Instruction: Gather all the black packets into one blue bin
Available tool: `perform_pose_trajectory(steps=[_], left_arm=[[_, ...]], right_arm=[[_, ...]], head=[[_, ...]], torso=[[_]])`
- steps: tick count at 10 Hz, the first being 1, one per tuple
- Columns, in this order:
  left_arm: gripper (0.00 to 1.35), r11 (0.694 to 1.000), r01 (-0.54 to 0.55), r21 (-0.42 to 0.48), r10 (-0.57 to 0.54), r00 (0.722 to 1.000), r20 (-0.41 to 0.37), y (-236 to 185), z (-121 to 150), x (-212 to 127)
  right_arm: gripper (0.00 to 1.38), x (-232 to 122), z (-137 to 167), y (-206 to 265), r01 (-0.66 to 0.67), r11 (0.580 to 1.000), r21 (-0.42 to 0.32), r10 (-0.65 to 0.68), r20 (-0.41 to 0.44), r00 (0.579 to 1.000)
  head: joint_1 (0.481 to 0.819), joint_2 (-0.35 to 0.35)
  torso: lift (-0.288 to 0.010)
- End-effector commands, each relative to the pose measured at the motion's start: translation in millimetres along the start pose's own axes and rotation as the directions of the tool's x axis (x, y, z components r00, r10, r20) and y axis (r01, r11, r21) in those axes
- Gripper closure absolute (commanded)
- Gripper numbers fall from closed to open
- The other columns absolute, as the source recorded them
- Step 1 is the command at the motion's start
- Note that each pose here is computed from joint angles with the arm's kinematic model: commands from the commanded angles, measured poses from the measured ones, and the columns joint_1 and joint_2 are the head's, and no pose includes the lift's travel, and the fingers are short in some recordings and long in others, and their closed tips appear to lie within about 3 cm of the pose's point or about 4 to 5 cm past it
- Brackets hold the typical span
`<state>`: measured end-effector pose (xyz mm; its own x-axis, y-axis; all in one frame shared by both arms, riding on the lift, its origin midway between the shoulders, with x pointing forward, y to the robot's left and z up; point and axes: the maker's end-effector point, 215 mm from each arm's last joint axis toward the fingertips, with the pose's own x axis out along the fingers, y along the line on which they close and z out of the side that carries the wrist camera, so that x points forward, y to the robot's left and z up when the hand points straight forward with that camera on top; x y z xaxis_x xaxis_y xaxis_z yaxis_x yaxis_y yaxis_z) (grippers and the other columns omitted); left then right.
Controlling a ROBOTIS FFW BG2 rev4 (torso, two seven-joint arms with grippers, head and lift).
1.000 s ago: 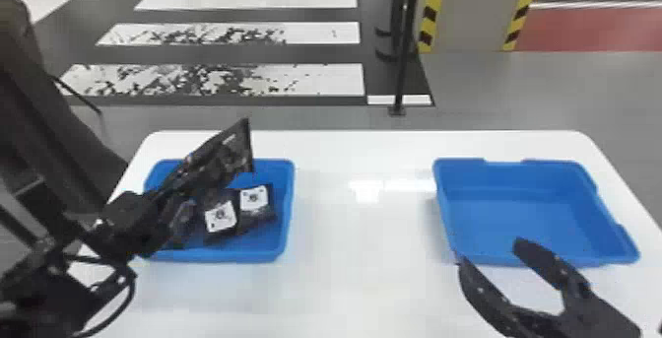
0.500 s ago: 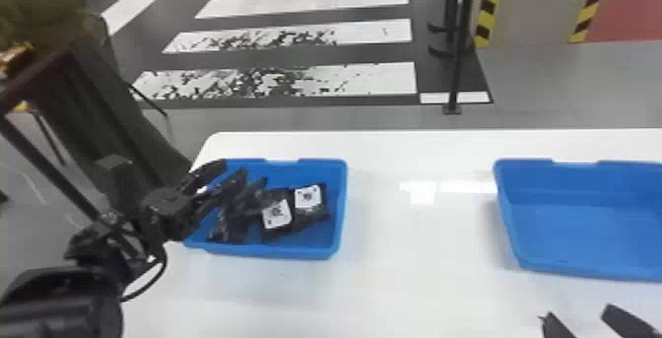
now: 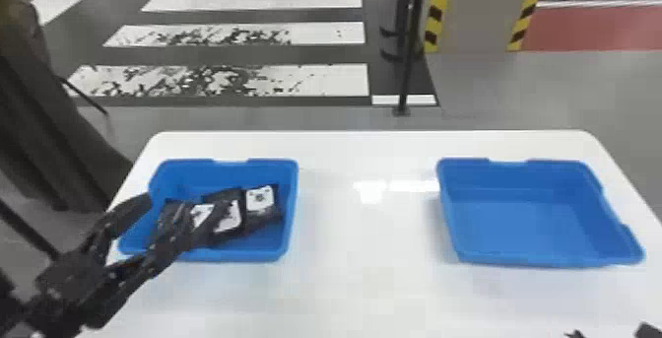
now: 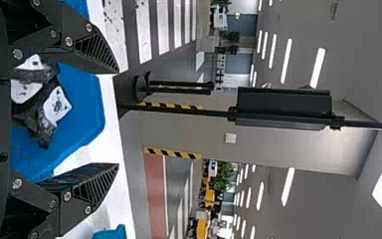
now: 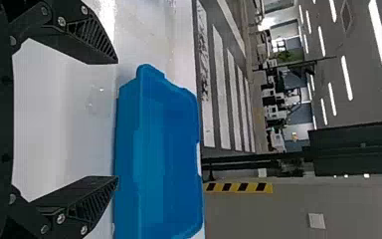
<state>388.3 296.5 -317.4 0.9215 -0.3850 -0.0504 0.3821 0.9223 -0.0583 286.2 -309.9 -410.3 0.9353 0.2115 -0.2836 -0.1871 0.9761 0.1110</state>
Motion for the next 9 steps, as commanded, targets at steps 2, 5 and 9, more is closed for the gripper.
perform_pose_trajectory(steps=[2, 5, 9], left_arm=[[0.40, 0.999, -0.051, 0.012, 0.050, 0.998, 0.026, -30.3, -0.6, -53.1], [0.41, 0.988, -0.156, 0.012, 0.156, 0.988, 0.013, -35.7, -6.7, -101.0], [0.41, 0.967, -0.241, 0.085, 0.245, 0.968, -0.051, -20.8, -13.6, -134.6]], right_arm=[[0.21, -21.5, 10.8, -19.9, 0.049, 0.996, -0.072, -0.044, 0.075, 0.996], [0.21, -41.9, 37.4, -38.7, 0.146, 0.980, -0.134, -0.123, 0.168, 0.978], [0.21, -40.8, 39.2, -40.4, 0.150, 0.979, -0.141, -0.124, 0.179, 0.976]], head=[[0.695, -0.049], [0.695, -0.119], [0.695, -0.093]], torso=[[-0.110], [-0.110], [-0.110]])
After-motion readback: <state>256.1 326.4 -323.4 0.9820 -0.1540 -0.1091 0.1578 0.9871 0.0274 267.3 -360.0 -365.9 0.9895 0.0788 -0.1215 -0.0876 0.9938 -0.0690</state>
